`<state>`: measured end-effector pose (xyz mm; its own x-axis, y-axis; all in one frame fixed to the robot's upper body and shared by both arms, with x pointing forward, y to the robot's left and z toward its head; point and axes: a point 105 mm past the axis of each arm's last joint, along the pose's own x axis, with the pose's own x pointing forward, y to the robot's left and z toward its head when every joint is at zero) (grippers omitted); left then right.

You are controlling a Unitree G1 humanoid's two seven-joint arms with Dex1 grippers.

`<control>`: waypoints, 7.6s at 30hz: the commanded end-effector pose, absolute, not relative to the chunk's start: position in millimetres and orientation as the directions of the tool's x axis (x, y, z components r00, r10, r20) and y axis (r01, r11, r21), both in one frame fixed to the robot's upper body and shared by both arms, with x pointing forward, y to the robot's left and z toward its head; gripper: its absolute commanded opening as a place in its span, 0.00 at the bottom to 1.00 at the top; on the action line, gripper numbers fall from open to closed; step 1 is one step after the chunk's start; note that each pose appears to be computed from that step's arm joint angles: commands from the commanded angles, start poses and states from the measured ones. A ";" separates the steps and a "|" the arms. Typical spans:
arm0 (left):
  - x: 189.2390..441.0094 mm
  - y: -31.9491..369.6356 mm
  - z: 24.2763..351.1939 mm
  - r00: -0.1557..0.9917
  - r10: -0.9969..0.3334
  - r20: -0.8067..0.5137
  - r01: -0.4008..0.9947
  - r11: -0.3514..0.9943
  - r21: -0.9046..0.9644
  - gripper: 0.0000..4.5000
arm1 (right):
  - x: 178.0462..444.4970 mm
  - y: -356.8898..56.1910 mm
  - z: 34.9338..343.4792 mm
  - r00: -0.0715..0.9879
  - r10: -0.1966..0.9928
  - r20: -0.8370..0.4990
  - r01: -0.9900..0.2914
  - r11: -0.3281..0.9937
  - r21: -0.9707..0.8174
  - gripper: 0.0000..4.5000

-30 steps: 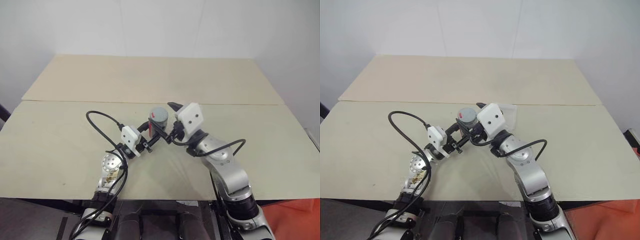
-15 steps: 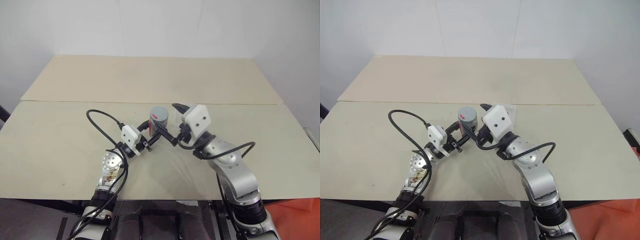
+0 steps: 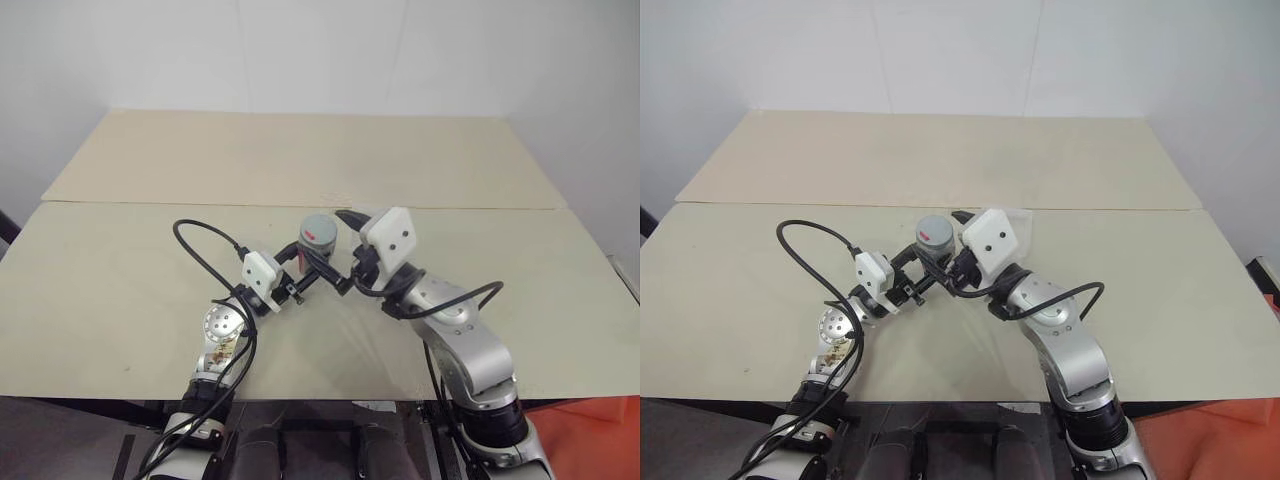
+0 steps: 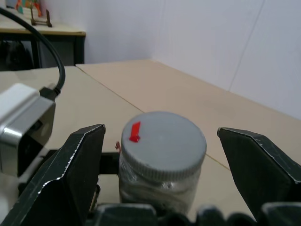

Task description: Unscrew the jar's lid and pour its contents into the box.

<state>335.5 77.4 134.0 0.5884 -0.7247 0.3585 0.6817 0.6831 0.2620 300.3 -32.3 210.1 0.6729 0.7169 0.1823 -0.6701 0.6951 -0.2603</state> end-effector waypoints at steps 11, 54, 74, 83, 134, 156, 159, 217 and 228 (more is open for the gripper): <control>331.1 73.1 145.6 0.548 -0.735 0.399 0.682 0.669 0.296 0.44 | 303.6 -35.0 219.4 0.676 0.704 0.219 -0.672 0.710 -0.211 0.87; 331.8 62.6 138.6 0.516 -0.771 0.372 0.703 0.630 0.331 0.44 | 279.2 -26.3 237.4 0.554 0.790 0.264 -0.743 0.612 -0.270 0.61; 275.3 54.7 144.2 0.175 -0.941 0.290 0.948 0.241 0.209 0.44 | 269.1 -49.6 240.6 0.289 0.944 0.160 -0.861 0.330 -0.388 0.61; 276.1 52.9 138.2 0.198 -0.946 0.258 0.920 0.270 0.285 0.44 | 272.2 -55.9 247.4 0.285 0.935 0.211 -0.886 0.341 -0.314 0.61; 305.0 69.6 159.2 0.325 -0.914 0.244 0.873 0.389 0.294 0.44 | 263.8 -176.6 123.3 0.851 0.363 -0.381 -0.461 0.862 -0.210 0.99; 454.1 -4.5 221.3 0.770 -0.637 0.036 0.277 0.385 0.880 0.44 | 278.5 -155.1 180.1 0.967 0.243 -0.075 -0.254 0.917 -0.307 0.99; 454.2 -20.1 230.9 0.780 -0.625 0.046 0.020 0.098 0.995 0.44 | 276.9 -155.6 181.8 0.972 0.225 -0.062 -0.233 0.921 -0.313 0.99; 407.7 73.2 161.3 0.862 -0.374 0.343 0.388 0.921 0.028 0.44 | 302.3 -127.1 166.0 0.934 0.351 -0.073 -0.355 0.880 -0.316 0.99; 403.4 79.1 114.9 0.903 -0.383 0.197 0.381 0.923 0.050 0.44 | 299.2 -115.5 156.7 0.927 0.366 -0.085 -0.374 0.879 -0.295 0.99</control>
